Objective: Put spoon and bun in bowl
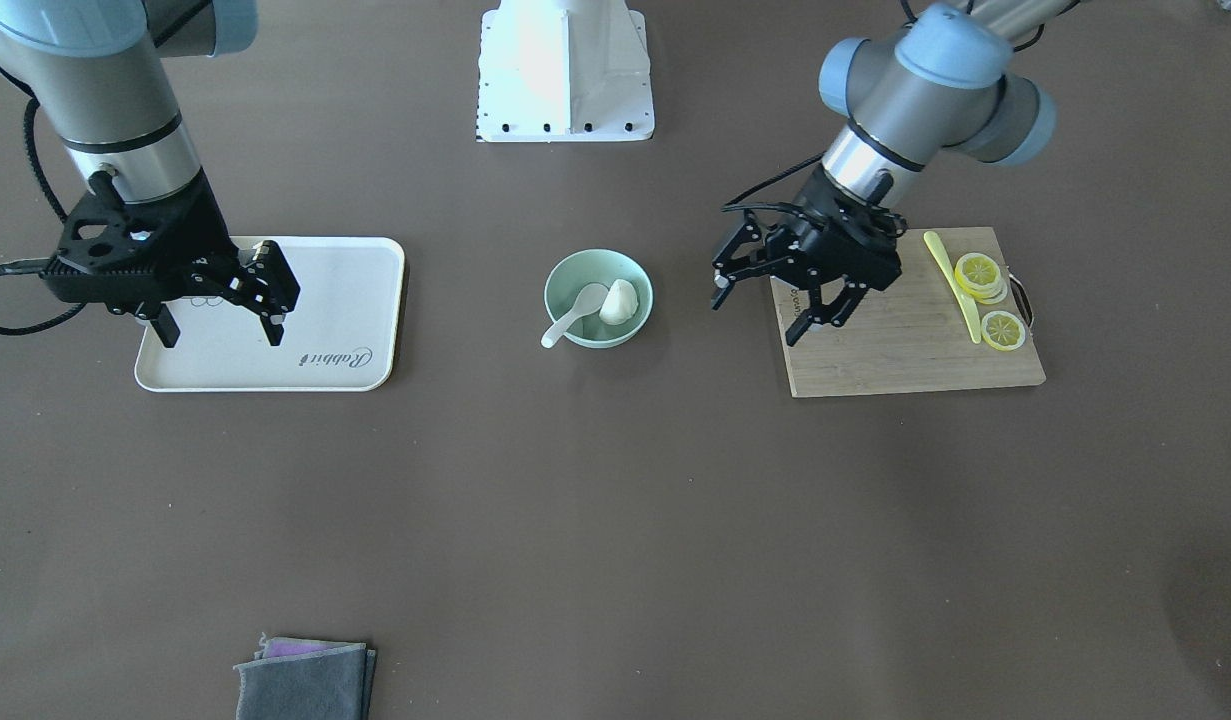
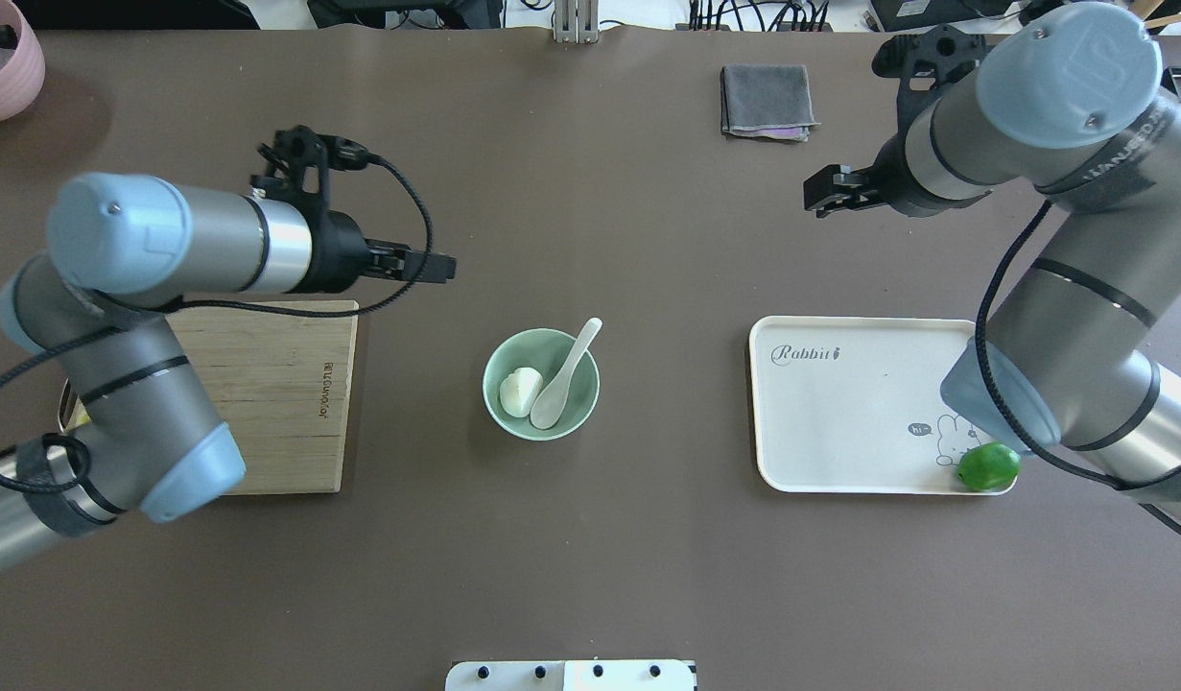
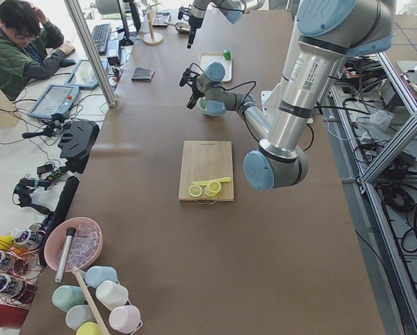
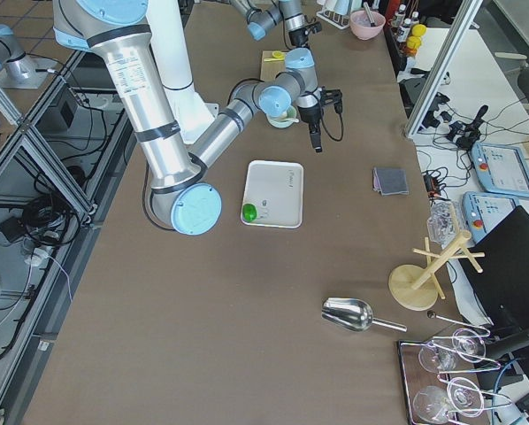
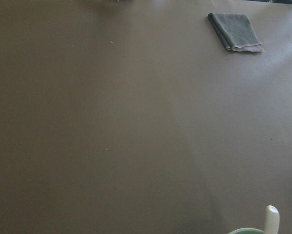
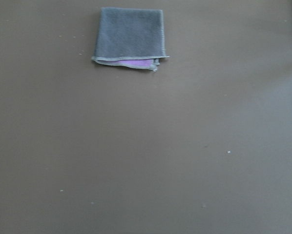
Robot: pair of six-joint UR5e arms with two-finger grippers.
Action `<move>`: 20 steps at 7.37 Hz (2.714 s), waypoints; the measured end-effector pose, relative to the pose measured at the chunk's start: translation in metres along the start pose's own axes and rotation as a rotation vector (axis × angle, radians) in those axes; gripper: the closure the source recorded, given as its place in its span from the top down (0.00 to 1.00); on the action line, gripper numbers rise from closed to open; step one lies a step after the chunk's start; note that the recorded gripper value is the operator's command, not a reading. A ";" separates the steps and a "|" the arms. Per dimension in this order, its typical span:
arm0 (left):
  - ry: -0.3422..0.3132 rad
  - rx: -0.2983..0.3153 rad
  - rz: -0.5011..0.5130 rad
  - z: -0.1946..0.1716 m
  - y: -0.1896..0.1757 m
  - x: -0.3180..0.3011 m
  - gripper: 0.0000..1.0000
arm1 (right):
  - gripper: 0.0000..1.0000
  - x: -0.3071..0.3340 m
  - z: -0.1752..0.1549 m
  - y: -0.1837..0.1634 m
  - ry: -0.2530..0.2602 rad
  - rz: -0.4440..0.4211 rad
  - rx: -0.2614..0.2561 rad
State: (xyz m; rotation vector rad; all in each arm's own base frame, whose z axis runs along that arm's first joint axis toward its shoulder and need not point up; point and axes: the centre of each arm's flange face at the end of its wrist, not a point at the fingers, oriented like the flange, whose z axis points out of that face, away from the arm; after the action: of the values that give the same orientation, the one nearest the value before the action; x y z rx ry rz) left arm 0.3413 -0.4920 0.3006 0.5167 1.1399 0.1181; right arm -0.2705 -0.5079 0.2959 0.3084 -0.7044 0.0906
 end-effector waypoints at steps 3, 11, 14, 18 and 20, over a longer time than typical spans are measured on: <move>-0.093 -0.108 0.075 -0.133 0.012 -0.202 0.97 | 1.00 0.166 -0.029 -0.019 0.006 -0.135 -0.068; -0.537 -0.445 0.106 -0.327 0.122 -0.469 0.98 | 1.00 0.446 0.009 0.072 -0.014 -0.189 -0.293; -0.440 -0.375 -0.078 -0.318 0.143 -0.463 0.98 | 1.00 0.450 0.017 0.081 -0.052 -0.170 -0.313; -0.327 -0.331 -0.105 -0.310 0.157 -0.460 0.98 | 1.00 0.454 0.023 0.087 -0.065 -0.164 -0.330; -0.307 -0.321 -0.095 -0.311 0.156 -0.455 0.98 | 1.00 0.459 0.028 0.095 -0.065 -0.151 -0.344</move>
State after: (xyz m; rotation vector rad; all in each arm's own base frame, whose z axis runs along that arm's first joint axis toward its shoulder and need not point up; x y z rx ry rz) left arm -0.1022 -0.4096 0.6533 0.1858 0.8231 0.1318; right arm 0.0437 -0.4363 0.6374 0.0335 -0.7445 -0.1840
